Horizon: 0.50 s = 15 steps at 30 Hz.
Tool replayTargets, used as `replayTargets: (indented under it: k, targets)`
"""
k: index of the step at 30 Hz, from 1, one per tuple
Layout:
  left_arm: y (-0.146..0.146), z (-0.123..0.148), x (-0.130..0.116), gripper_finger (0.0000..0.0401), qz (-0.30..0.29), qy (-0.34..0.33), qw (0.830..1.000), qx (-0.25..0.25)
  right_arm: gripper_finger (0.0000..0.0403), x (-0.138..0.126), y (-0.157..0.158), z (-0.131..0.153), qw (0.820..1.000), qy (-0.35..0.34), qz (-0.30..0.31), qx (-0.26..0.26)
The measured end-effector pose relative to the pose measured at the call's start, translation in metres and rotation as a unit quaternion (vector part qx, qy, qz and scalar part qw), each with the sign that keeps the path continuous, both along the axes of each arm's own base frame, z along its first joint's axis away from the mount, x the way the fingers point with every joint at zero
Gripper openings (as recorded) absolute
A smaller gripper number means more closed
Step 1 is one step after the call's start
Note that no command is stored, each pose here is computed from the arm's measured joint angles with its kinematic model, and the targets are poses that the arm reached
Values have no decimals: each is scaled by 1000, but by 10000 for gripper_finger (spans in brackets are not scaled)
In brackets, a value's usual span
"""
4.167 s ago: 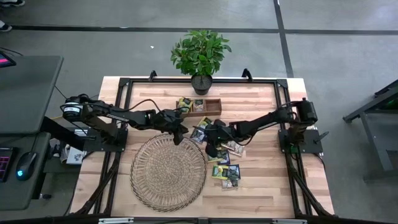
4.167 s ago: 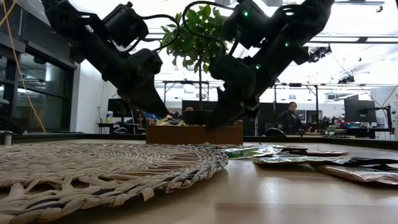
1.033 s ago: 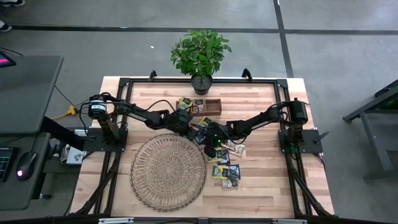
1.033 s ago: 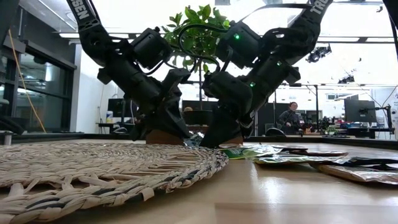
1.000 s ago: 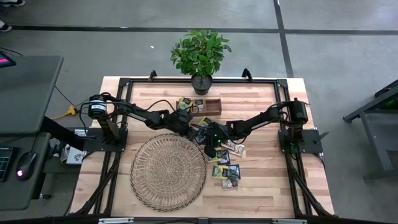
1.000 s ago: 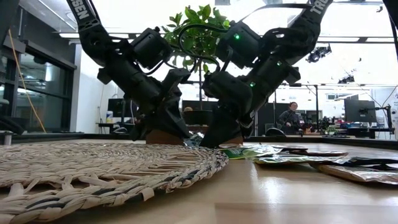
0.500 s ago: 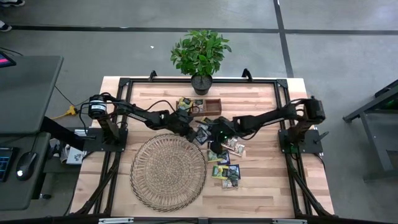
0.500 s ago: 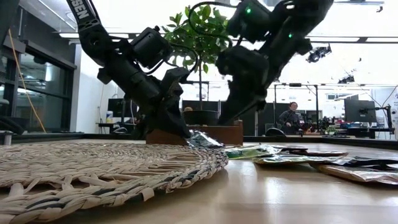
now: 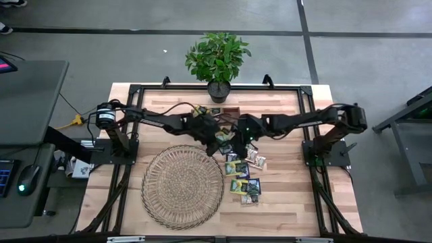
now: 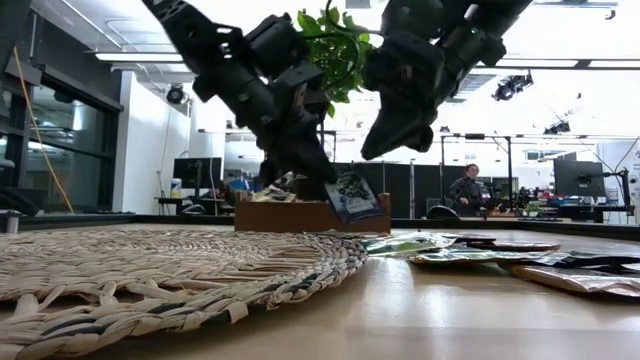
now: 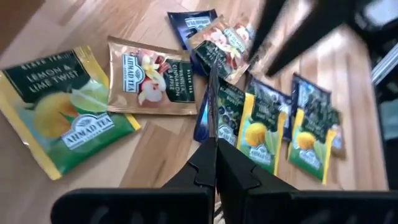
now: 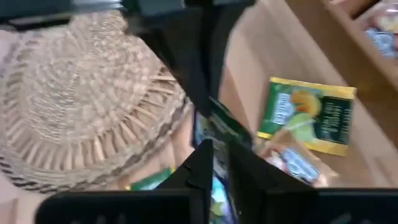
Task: Pick & Place Tea
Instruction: Put the blue tea bag into the right section of the wooden organizer
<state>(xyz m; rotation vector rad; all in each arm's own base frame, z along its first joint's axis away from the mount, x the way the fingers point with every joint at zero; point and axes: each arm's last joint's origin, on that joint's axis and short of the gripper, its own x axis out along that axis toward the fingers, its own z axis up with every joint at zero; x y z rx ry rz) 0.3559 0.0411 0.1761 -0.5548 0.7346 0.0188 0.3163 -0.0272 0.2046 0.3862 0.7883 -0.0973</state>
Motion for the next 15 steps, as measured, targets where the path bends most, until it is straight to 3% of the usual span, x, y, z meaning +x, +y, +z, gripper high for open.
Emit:
replayTargets:
  k: [9, 15]
  targets:
    - [1, 13, 6, 0, -20, 10, 999, 35, 153, -5, -7, 6, 999, -5, 40, -15]
    - [1, 14, 6, 0, -19, 10, 999, 35, 184, -2, -8, -2, 998, 8, 51, -31]
